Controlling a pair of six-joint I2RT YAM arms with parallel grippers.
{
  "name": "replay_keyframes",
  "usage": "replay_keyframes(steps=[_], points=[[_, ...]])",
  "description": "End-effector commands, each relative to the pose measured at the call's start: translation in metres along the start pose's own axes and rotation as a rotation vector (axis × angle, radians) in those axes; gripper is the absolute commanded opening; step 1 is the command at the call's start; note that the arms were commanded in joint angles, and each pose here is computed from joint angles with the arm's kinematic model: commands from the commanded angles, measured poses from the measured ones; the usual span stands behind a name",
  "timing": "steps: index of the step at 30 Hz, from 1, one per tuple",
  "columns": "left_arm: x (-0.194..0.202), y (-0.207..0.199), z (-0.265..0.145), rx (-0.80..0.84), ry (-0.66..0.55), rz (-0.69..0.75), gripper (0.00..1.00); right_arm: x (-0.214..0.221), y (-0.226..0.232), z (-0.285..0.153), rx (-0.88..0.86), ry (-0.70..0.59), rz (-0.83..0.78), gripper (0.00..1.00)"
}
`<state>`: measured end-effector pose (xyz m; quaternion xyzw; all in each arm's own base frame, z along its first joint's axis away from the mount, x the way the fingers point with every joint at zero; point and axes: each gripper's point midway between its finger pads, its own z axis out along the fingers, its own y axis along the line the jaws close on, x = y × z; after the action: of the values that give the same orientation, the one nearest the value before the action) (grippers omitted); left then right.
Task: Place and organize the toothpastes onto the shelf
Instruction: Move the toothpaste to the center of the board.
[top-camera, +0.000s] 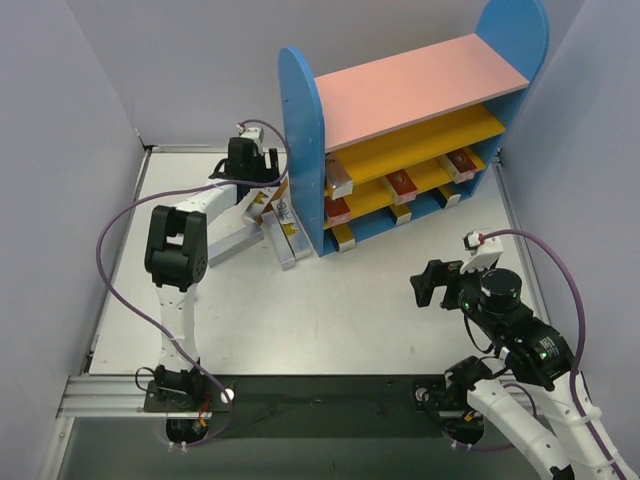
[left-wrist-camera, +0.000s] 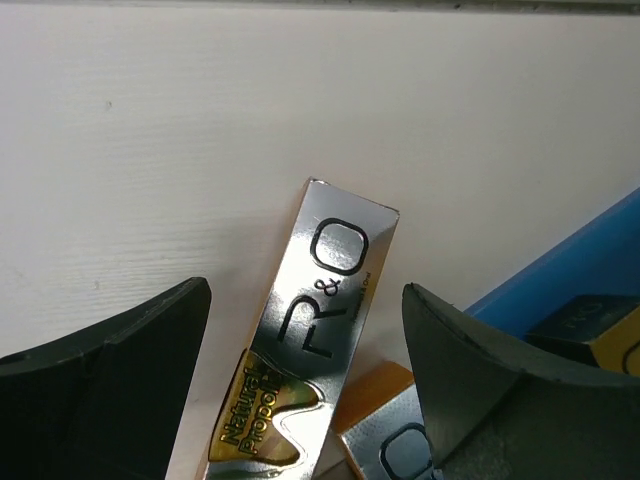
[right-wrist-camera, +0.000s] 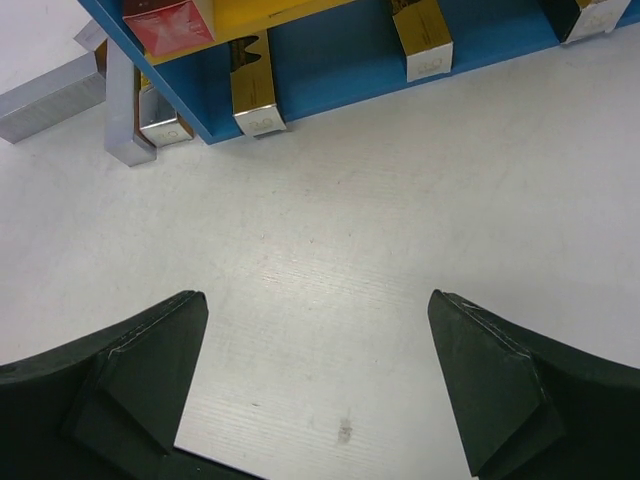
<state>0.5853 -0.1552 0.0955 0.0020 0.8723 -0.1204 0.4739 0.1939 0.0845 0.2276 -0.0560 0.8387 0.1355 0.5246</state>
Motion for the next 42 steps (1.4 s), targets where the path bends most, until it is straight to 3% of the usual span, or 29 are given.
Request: replay_keyframes(steps=[1,9,18,22,23,25,26,30,37,40,42], points=[[0.030,0.012,0.016,-0.046,0.168,0.014,0.89,0.000,-0.004,-0.004,0.029,0.006,0.036,1.00],[0.025,0.018,0.038,-0.096,0.227,0.015,0.79,0.004,-0.005,-0.004,0.041,0.018,0.068,1.00],[0.061,0.040,0.038,-0.158,0.378,-0.105,0.70,0.001,-0.002,0.000,0.044,0.034,0.091,0.98],[0.057,0.050,0.017,-0.156,0.373,-0.209,0.59,-0.001,-0.002,0.001,0.052,0.034,0.097,0.98],[0.079,0.056,0.011,-0.164,0.420,-0.234,0.56,-0.002,-0.004,0.003,0.060,0.033,0.099,0.98],[0.064,0.062,-0.002,-0.160,0.364,-0.295,0.52,-0.003,-0.003,0.004,0.060,0.030,0.100,0.98],[0.086,0.068,-0.011,-0.173,0.400,-0.323,0.50,-0.003,-0.004,0.005,0.064,0.030,0.099,0.98],[0.075,0.068,-0.046,-0.117,0.308,-0.464,0.40,-0.005,-0.004,0.008,0.069,0.021,0.096,0.98],[0.103,0.063,-0.108,-0.136,0.316,-0.537,0.40,-0.006,-0.002,0.015,0.067,0.020,0.082,0.98],[0.090,0.062,-0.124,-0.136,0.265,-0.531,0.48,-0.008,-0.003,0.017,0.070,0.016,0.076,0.98],[0.075,0.067,-0.125,-0.156,0.225,-0.481,0.58,-0.008,-0.003,0.018,0.072,0.015,0.072,0.98]])
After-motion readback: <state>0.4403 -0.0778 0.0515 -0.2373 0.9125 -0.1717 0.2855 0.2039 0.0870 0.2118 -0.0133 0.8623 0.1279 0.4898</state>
